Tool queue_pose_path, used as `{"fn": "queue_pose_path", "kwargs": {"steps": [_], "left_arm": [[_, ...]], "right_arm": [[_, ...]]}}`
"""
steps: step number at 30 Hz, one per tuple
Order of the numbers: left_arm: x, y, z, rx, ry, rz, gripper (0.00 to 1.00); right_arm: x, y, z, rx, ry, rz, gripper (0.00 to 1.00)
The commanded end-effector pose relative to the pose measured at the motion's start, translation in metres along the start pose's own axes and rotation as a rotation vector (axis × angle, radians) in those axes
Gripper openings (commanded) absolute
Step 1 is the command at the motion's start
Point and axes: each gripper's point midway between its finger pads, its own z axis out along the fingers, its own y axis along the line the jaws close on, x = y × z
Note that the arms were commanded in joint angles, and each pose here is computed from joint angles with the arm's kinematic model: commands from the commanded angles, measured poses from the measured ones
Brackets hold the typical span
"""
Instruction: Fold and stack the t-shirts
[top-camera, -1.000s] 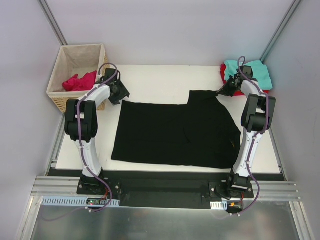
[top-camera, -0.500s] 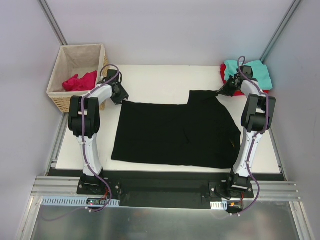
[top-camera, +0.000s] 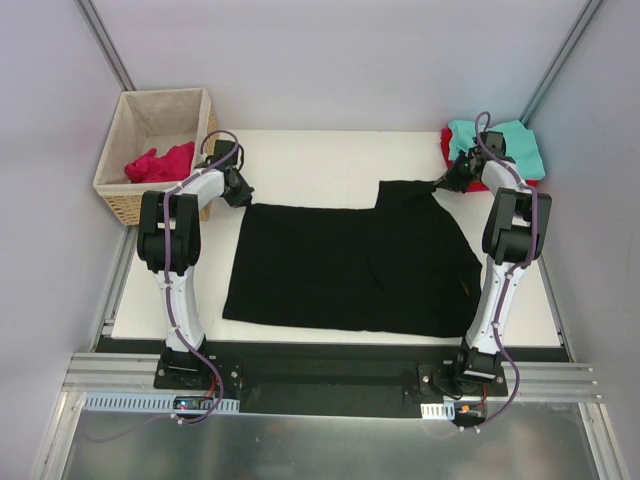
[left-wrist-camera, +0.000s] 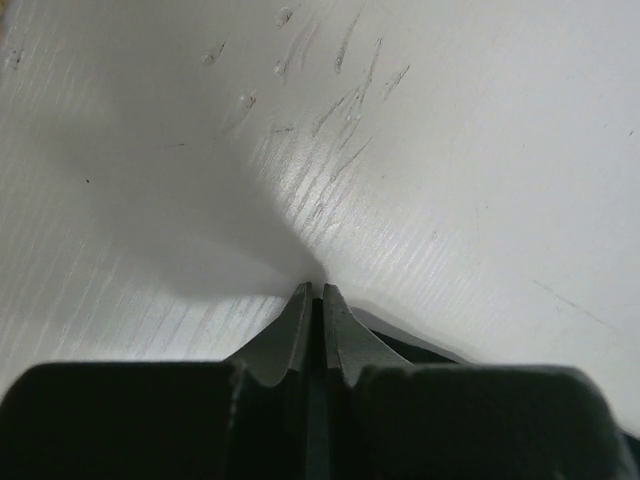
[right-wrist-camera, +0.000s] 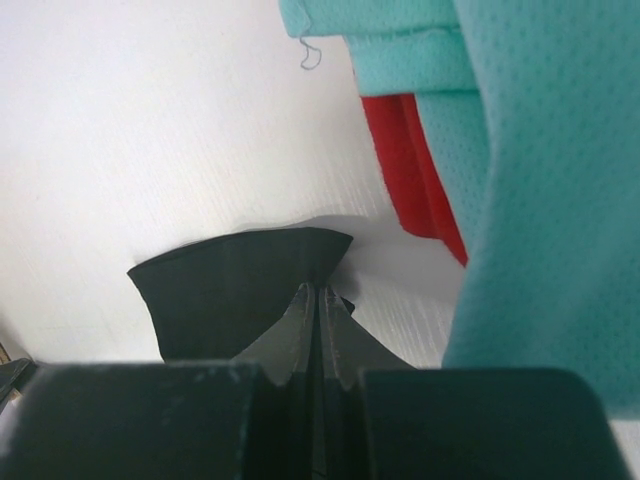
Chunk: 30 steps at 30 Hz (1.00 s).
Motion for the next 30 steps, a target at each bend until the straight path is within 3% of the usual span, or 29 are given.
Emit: {"fn": "queue_pose_path", "kwargs": {"steps": [1,16,24,30], "left_arm": [[-0.015,-0.009,-0.011,0.032,-0.023,-0.017,0.00],[-0.010,-0.072,-0.048,0.266,0.030,0.091,0.00],[-0.007,-0.074,-0.072,0.289,0.009,0.114,0.00],[0.005,-0.054,-0.093,0.251,-0.017,0.114,0.00]], "right_arm": [[-0.009,0.022,-0.013,-0.049,-0.034,-0.034,0.01],[0.012,0.039,-0.024,-0.069,-0.035,-0.047,0.01],[0.022,0.050,-0.044,-0.080,-0.051,-0.076,0.01],[0.035,0.060,-0.081,-0.070,-0.091,-0.122,0.01]]}}
